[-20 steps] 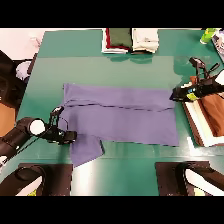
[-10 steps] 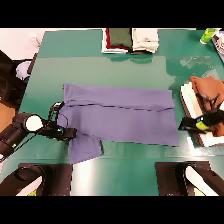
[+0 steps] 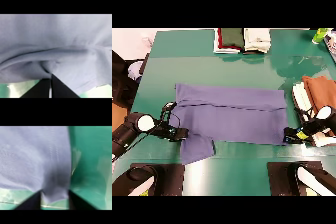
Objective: Fold the shirts.
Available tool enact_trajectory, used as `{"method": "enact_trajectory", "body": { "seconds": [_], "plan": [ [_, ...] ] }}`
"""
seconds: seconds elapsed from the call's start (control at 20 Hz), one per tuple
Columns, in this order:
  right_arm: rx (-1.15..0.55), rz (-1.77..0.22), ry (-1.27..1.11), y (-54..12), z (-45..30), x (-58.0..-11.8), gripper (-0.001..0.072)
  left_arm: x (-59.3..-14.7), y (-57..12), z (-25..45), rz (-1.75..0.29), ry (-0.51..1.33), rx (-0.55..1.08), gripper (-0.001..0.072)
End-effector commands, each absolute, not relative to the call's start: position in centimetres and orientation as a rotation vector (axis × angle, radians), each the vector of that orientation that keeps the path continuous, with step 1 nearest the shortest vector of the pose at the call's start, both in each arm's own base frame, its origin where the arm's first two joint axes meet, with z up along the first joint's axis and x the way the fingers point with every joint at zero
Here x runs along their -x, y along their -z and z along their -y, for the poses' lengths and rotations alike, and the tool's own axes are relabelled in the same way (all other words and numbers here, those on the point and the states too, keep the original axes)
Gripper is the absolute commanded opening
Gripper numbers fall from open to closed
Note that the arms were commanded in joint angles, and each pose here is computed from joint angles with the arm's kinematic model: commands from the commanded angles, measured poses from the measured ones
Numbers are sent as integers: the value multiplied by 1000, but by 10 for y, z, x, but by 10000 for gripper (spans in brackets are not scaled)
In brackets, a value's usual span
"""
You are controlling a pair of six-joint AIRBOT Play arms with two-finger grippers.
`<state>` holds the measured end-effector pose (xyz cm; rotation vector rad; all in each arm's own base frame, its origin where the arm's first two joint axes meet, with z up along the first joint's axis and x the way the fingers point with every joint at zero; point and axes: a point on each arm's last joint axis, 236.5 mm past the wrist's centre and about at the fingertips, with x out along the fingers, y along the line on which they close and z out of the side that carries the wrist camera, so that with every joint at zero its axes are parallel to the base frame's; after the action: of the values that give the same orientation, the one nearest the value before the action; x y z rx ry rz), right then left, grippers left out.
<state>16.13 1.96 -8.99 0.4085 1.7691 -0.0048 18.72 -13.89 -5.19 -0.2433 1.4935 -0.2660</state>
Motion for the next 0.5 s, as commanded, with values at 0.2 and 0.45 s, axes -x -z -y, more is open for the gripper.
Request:
{"method": "enact_trajectory", "body": {
  "seconds": [0.2,0.45],
  "plan": [
    [-235,-1703,-6,64,-12,-154,18,-156,55,125,-1616,302,127,25],
    [-188,-1623,5,36,-7,-140,17,-151,17,114,-1465,293,138,26]
  ]
}}
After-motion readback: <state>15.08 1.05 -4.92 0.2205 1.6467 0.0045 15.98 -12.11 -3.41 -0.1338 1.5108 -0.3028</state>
